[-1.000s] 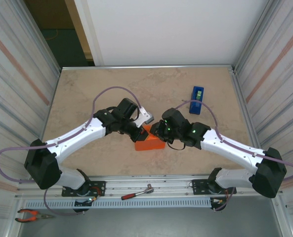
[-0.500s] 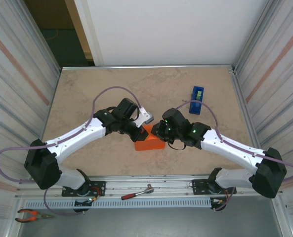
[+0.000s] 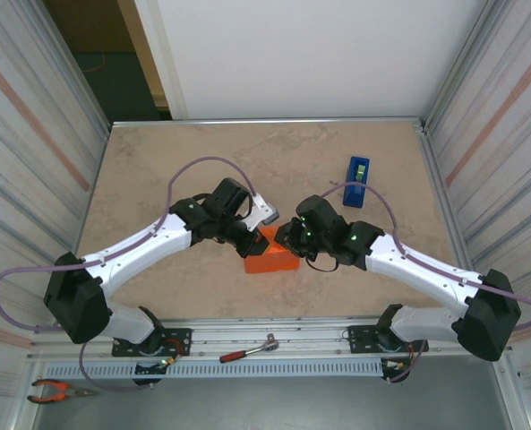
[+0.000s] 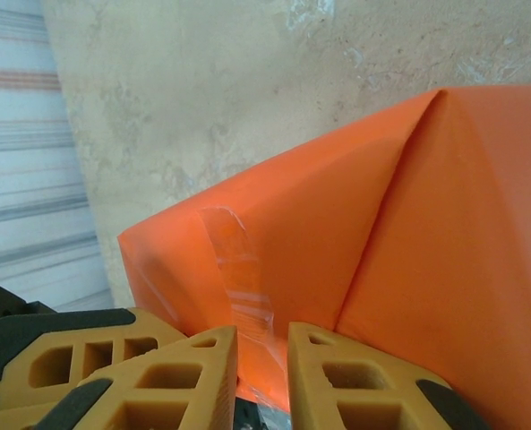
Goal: Wrap the gift box in paper
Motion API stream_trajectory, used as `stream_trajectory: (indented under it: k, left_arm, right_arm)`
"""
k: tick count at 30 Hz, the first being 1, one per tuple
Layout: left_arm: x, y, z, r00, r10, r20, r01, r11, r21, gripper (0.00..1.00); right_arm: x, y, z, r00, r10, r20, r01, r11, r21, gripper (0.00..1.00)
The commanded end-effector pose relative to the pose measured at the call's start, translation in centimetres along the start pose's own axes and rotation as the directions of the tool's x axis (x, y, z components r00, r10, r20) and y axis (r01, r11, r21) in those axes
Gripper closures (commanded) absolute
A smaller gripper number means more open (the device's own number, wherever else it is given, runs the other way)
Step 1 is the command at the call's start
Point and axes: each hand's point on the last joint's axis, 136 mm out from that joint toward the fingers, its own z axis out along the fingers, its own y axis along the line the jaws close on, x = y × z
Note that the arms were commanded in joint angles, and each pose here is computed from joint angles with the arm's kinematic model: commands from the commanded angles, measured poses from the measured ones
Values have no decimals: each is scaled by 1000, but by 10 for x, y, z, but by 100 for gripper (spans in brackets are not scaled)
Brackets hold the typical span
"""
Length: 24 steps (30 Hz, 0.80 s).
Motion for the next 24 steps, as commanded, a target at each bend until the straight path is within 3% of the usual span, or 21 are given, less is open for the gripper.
stream_trajectory:
  k: [1,7,12,24]
  left_arm:
    - [45,19,16,986,-55,-157,44,996,-71,100]
    - [44,19,14,988,-49,-149,39,997,-74,100]
    - [44,18,14,988,-50,-148,40,997,-67,100]
    - [44,17,13,989,-47,-142,38,997,-63,100]
  right_arm:
    - [2,-29,-8,1000,3,-4,-2,995,99,78]
    - [-10,-16,-35,999,-8,33,8,1000,-6,79]
    - [-23,5,-38,1000,-18,24,21,993,-120,100]
    - [-23,37,6,996,-45,-74,31,984,-177,100]
